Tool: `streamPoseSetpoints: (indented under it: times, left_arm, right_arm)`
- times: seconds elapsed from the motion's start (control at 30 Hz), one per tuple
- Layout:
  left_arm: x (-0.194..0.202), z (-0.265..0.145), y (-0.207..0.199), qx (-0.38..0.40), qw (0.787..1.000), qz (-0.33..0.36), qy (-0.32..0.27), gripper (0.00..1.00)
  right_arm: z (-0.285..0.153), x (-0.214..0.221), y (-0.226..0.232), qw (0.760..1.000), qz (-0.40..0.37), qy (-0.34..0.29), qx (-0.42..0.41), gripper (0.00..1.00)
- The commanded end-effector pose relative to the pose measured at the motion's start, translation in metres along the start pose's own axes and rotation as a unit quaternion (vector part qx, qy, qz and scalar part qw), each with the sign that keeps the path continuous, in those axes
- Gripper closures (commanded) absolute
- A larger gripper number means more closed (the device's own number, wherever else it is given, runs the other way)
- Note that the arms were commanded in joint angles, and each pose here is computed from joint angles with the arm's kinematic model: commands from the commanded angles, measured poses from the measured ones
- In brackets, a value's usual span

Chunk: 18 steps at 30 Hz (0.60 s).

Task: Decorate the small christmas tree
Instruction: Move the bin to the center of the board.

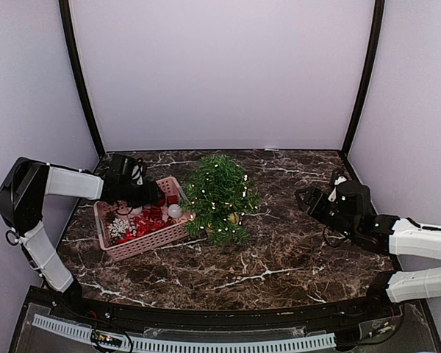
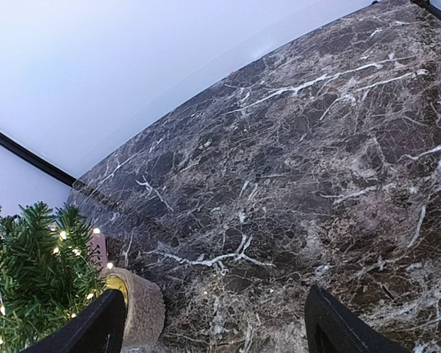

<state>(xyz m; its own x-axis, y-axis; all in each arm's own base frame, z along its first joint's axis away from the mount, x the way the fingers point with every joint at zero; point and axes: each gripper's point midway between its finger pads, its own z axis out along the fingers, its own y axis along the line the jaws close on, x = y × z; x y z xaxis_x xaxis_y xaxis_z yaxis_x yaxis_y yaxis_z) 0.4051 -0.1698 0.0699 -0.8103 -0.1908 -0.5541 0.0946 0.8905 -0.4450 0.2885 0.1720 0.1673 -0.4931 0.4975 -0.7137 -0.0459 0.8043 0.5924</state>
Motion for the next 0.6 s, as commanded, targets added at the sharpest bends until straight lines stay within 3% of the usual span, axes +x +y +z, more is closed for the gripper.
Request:
streamPoseSetpoints:
  times: [0.0,0.23,0.37,0.57]
  left_arm:
    - [-0.011,-0.021,-0.005,-0.002,0.999,0.019,-0.035,0.4]
    - [0.004,-0.076,0.036,-0.107,0.99,0.03,-0.09,0.31]
    - [0.032,-0.087,0.063,-0.133,0.99,-0.013,-0.041,0.3]
    - [0.064,-0.097,0.067,-0.109,0.992,-0.059,0.002,0.35]
  right_arm:
    - [-0.002,-0.005,-0.002,1.0,0.008,-0.013,0.003,0.15]
    - [0.0,-0.004,-0.007,1.0,0.001,-0.011,0.016,0.17]
    - [0.001,-0.008,-0.005,1.0,0.001,-0.014,0.024,0.18]
    - [0.0,-0.018,-0.005,0.999,0.006,-0.026,0.041,0.19]
